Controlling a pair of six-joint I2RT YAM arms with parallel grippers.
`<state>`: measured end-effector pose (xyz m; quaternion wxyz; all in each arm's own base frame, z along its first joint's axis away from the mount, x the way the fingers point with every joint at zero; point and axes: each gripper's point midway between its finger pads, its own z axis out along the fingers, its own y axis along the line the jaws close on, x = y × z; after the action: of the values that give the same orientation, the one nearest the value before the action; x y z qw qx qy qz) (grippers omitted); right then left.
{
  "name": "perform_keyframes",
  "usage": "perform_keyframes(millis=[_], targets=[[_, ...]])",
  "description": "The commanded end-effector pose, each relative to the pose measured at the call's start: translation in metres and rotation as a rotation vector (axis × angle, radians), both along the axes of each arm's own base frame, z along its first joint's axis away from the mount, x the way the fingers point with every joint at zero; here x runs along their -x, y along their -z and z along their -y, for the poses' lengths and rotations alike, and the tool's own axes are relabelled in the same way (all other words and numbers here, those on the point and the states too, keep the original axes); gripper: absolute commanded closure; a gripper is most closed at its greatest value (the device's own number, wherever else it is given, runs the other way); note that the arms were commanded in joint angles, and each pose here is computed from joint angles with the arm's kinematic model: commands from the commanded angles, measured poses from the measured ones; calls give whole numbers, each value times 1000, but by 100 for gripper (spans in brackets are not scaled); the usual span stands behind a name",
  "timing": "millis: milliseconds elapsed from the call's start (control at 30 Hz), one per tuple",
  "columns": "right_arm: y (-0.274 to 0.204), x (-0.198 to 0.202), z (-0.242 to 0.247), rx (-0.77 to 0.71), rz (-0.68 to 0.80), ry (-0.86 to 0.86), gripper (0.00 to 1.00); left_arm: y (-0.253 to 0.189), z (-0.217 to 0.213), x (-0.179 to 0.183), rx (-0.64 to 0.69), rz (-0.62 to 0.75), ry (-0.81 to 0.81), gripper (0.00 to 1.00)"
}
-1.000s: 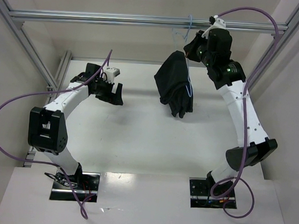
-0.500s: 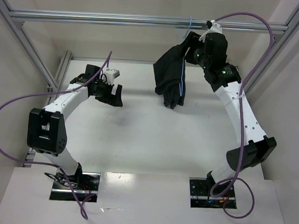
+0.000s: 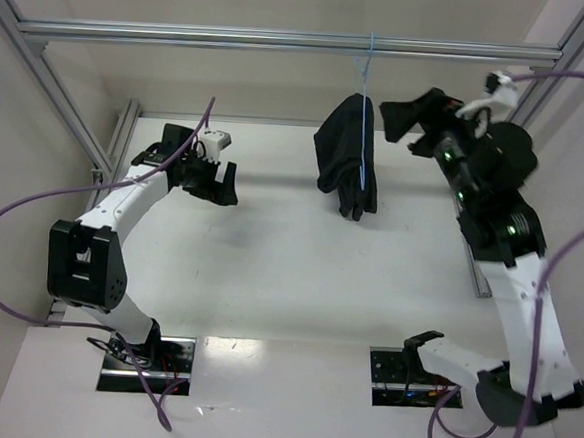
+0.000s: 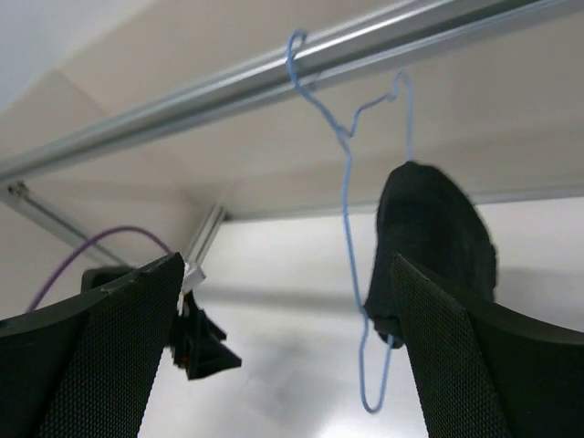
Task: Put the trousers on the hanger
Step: Hang the hanger with trousers onto the clothesline
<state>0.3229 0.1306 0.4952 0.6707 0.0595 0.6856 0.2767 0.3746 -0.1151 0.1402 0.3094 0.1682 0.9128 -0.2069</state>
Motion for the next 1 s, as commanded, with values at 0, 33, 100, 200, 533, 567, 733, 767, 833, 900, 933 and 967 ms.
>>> perform_keyframes(millis=[0, 33, 100, 200, 533, 567, 733, 767, 833, 900, 933, 967], targets=[[-14, 26, 56, -44, 73, 223, 0, -29, -5, -3, -15, 106, -14, 1], [10, 22, 69, -22, 20, 284, 0, -28, -6, 1, -16, 100, -14, 1], [40, 26, 115, 9, -35, 473, 0, -38, -8, 7, -20, 122, -20, 1], [105, 32, 143, 111, -157, 609, 0, -37, -9, 25, -13, 85, -35, 1], [172, 120, 227, 74, -62, 1070, 0, -51, -41, 68, 11, 97, -191, 1], [176, 127, 234, 81, -67, 1116, 0, -50, -49, 68, -10, 103, -221, 1], [172, 137, 235, 73, 5, 1101, 0, -62, -63, 67, -40, 155, -293, 1], [169, 141, 236, 58, 22, 1102, 0, -62, -65, 66, -49, 157, -302, 1], [167, 143, 236, 50, 32, 1093, 0, -62, -71, 65, -67, 169, -334, 1], [169, 142, 234, 59, 25, 1084, 0, -64, -73, 66, -69, 176, -350, 1], [165, 145, 235, 52, 32, 1084, 0, -66, -75, 63, -75, 188, -358, 1], [165, 145, 235, 41, 35, 1083, 0, -61, -76, 65, -84, 178, -364, 1]])
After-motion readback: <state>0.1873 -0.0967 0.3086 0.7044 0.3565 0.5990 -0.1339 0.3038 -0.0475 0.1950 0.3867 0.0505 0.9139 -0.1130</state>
